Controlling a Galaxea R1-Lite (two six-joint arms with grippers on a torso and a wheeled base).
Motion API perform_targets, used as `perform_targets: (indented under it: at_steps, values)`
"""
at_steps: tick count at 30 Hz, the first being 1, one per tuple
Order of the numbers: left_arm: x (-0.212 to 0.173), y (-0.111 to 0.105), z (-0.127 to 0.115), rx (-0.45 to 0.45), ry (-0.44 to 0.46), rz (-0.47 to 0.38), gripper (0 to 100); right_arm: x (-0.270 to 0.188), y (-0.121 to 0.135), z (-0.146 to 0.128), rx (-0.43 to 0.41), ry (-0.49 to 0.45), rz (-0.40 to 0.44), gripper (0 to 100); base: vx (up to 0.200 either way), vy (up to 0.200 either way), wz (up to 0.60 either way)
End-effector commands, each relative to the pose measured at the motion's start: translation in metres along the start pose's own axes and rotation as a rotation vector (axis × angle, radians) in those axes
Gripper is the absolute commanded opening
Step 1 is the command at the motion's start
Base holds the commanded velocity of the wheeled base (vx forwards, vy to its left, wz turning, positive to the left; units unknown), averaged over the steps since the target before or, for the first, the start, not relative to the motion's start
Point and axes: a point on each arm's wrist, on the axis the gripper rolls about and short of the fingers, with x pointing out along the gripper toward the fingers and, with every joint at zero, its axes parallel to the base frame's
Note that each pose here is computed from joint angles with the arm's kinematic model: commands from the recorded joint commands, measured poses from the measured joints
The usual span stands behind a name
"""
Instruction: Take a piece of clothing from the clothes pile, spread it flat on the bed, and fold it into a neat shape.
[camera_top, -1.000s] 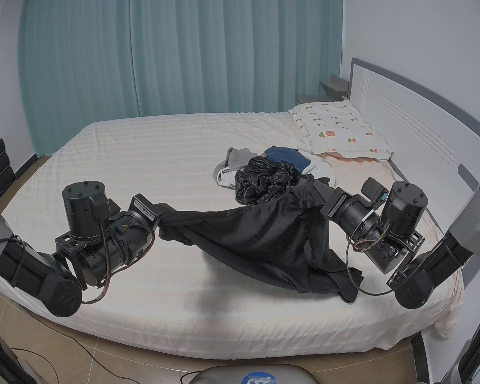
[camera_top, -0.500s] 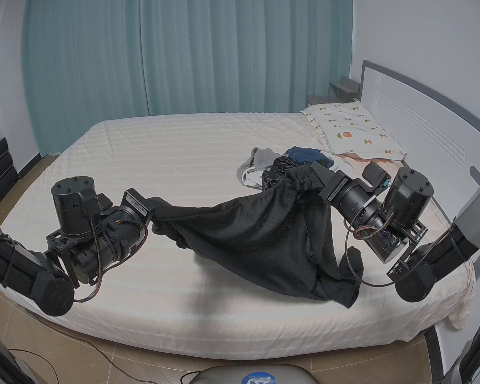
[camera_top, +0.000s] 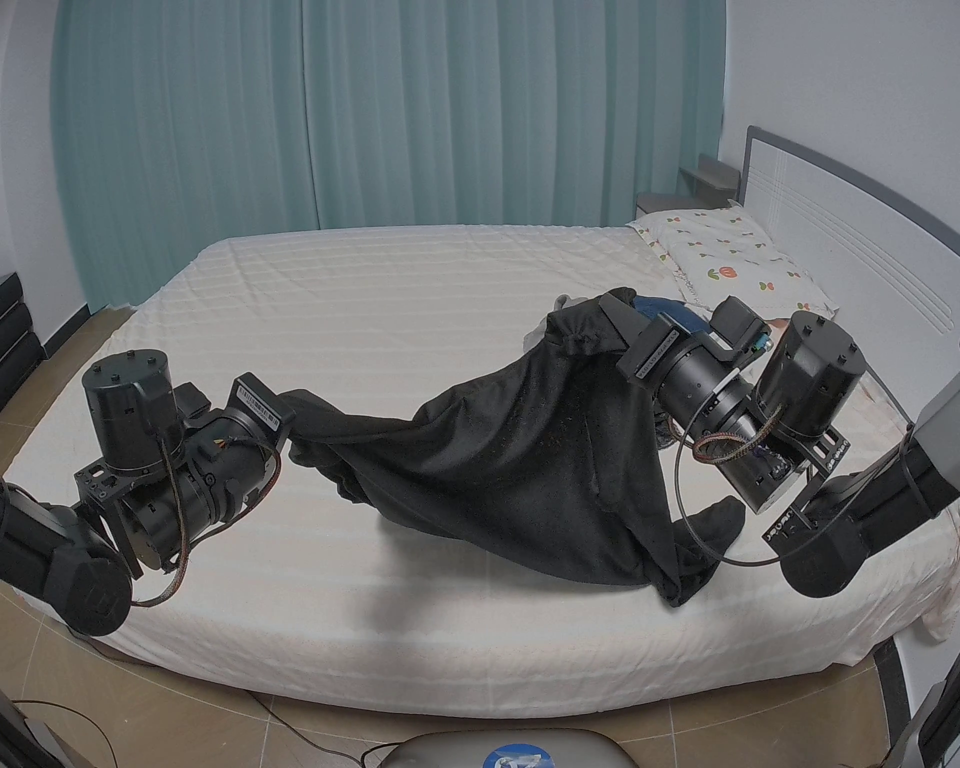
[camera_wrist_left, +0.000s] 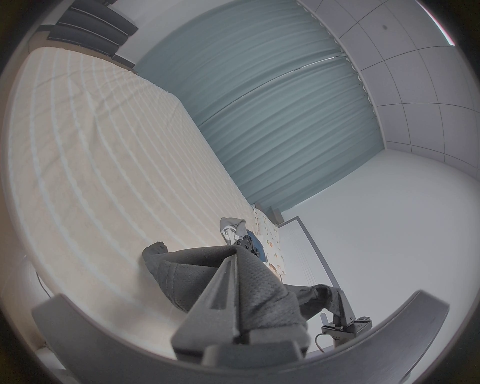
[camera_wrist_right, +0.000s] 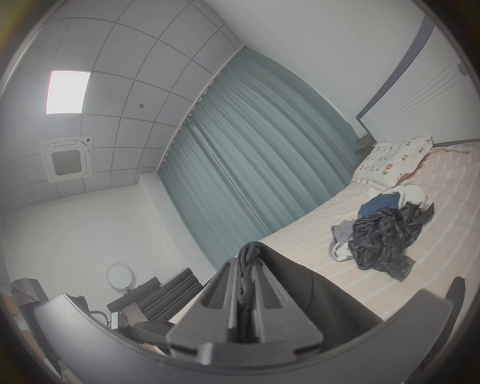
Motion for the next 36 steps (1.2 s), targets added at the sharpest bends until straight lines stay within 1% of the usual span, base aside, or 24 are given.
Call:
perform_targets:
  at_steps: [1, 18, 22, 24, 25, 27, 29, 31, 34, 36]
  values:
    - [-0.001, -0.001, 0.001, -0.001, -0.003, -0.005, 0, 0.000, 0.005, 0.001, 0.004, -0.003, 0.014, 0, 0.000, 0.200, 0.00]
    - [-0.004, 0.001, 0.000, 0.003, 0.000, 0.001, 0, 0.000, 0.007, 0.005, 0.006, -0.017, 0.026, 0, 0.000, 0.200, 0.00]
    - [-0.005, 0.002, -0.003, 0.005, 0.015, 0.008, 0, -0.003, 0.003, 0.004, 0.001, -0.005, 0.008, 0, 0.000, 0.200, 0.00]
    - [-0.005, 0.005, -0.007, 0.020, 0.037, 0.024, 0, -0.009, -0.007, 0.000, -0.008, 0.021, -0.024, 0, 0.000, 0.000, 0.00]
    - [-0.005, 0.005, -0.007, 0.020, 0.037, 0.024, 0, -0.009, -0.007, 0.000, -0.008, 0.021, -0.024, 0, 0.000, 0.000, 0.00]
    - [-0.005, 0.008, -0.009, 0.026, 0.058, 0.040, 0, -0.018, -0.017, -0.006, -0.012, 0.056, -0.054, 0, 0.000, 0.000, 0.00]
    - [-0.006, 0.008, -0.014, 0.029, 0.080, 0.050, 0, -0.026, -0.022, -0.006, -0.010, 0.072, -0.071, 0, 0.000, 0.000, 0.00]
    - [-0.008, 0.006, -0.017, 0.032, 0.094, 0.044, 0, -0.034, -0.022, -0.005, -0.007, 0.089, -0.075, 0, 0.000, 0.000, 0.00]
    - [-0.013, 0.007, -0.029, 0.048, 0.145, 0.057, 0, -0.050, -0.020, -0.004, -0.006, 0.117, -0.080, 0, -0.200, 0.000, 0.00]
    - [-0.016, 0.005, -0.033, 0.053, 0.166, 0.061, 0, -0.060, -0.017, 0.001, -0.005, 0.119, -0.074, 0, -0.200, 0.000, 0.00]
